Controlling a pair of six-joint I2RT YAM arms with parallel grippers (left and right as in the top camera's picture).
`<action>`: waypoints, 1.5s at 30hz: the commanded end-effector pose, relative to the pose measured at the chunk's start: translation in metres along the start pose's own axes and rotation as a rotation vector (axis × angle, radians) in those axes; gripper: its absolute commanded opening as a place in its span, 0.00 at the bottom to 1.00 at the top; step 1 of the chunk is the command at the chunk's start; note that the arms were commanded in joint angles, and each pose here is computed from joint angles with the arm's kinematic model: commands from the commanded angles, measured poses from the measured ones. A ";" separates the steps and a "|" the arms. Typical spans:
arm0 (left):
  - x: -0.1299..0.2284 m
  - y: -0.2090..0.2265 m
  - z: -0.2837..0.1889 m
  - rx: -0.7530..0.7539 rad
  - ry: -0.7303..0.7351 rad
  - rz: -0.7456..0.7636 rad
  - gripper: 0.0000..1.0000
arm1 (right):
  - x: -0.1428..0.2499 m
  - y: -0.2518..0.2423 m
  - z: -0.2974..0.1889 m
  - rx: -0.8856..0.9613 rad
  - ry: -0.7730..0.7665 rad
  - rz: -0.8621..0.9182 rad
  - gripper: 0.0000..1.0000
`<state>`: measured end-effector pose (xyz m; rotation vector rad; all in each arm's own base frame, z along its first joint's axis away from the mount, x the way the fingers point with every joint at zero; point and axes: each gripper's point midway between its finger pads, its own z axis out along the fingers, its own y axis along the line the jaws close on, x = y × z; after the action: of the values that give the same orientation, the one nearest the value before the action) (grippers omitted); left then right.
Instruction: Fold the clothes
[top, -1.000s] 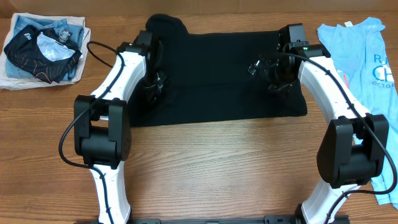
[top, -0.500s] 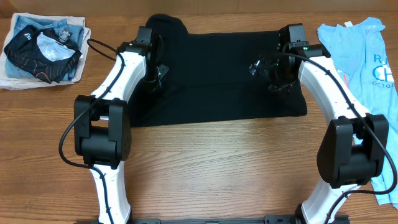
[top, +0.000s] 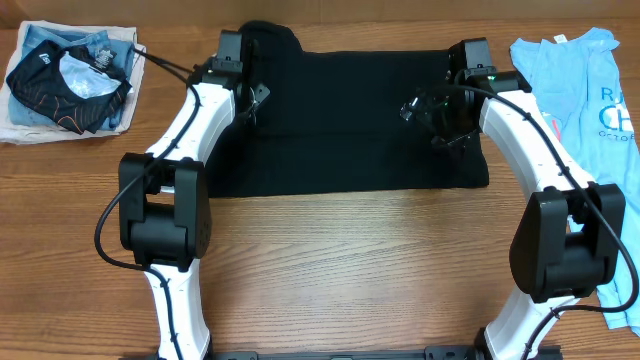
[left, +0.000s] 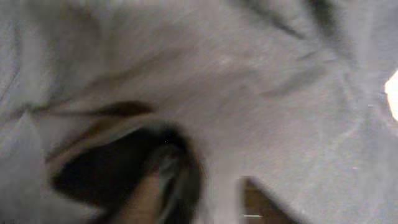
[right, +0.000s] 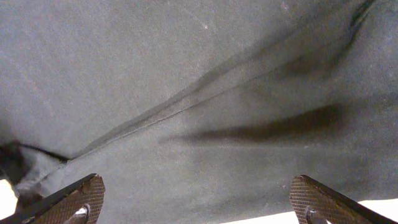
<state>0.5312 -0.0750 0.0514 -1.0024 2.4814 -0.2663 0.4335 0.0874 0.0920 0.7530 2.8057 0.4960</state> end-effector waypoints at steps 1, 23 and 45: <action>-0.006 -0.004 0.000 0.012 -0.017 0.102 1.00 | -0.005 0.002 -0.005 -0.002 -0.021 -0.003 1.00; 0.046 0.014 -0.043 -0.028 0.246 0.151 0.77 | -0.003 0.001 -0.005 0.003 -0.013 -0.001 1.00; 0.060 0.016 -0.004 -0.033 0.284 0.124 0.49 | 0.000 -0.002 -0.005 0.014 -0.001 0.003 1.00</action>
<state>0.4808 -0.1023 0.0360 -0.8604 2.7869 -0.3418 0.4264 0.0866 0.0898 0.7669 2.8339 0.4839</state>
